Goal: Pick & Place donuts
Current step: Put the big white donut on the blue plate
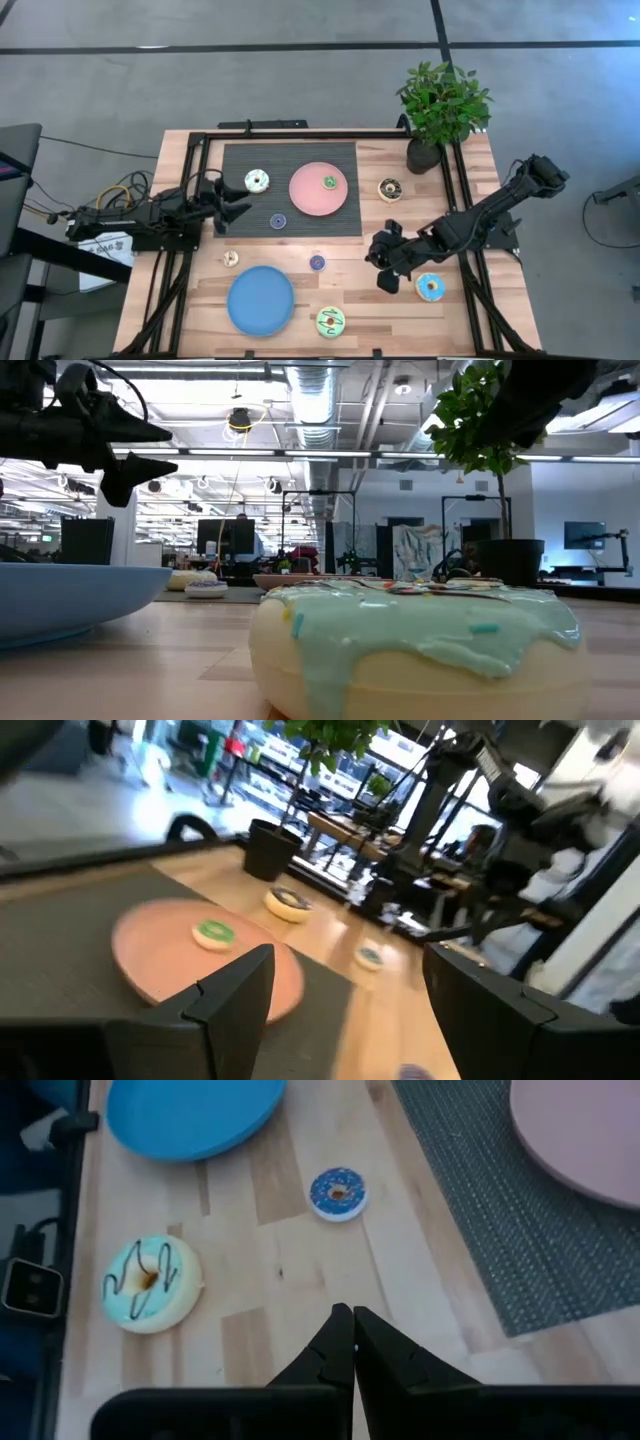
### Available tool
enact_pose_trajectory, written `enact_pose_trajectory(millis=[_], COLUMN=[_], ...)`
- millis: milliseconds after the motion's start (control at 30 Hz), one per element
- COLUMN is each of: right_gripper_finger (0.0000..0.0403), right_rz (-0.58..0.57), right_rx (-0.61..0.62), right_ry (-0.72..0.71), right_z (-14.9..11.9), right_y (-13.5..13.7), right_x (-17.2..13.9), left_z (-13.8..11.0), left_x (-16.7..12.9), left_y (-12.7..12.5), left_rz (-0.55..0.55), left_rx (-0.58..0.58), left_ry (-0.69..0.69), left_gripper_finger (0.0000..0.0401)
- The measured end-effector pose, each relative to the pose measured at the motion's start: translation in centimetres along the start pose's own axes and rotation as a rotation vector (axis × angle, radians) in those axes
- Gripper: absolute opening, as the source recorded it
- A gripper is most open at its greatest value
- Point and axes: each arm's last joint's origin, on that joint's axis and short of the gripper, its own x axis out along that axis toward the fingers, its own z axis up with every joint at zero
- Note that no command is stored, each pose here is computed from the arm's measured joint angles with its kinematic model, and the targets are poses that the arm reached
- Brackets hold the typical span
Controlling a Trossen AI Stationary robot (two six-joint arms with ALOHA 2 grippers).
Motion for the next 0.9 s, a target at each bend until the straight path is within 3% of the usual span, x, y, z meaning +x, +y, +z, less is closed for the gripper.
enact_pose_trajectory(millis=[100,400,533,733,900], right_gripper_finger=[0.0,0.0,0.0,0.0,0.0], right_rz=[-0.013,-0.078,-0.073,0.03,0.06], right_rx=[-0.045,-0.221,-0.254,-0.18,-0.181], right_ry=[0.01,0.104,0.115,0.003,-0.069], right_z=[0.0,-0.4,-1.8,-4.9,-6.8], right_y=[-0.3,-1.5,-2.7,-4.9,-6.9], right_x=[0.1,0.2,0.0,-1.5,-3.5], left_z=[-0.2,0.7,2.1,4.9,6.3], left_x=[0.0,-0.1,0.0,1.2,3.1], left_y=[0.0,0.0,-0.7,-2.1,-3.0], left_rz=[-0.007,0.068,0.127,0.234,0.387], left_rx=[-0.082,-0.125,-0.047,0.069,0.11], left_ry=[0.022,-0.085,-0.066,-0.045,0.087], left_gripper_finger=[0.0249,0.0248,0.0232,0.0209,0.021])
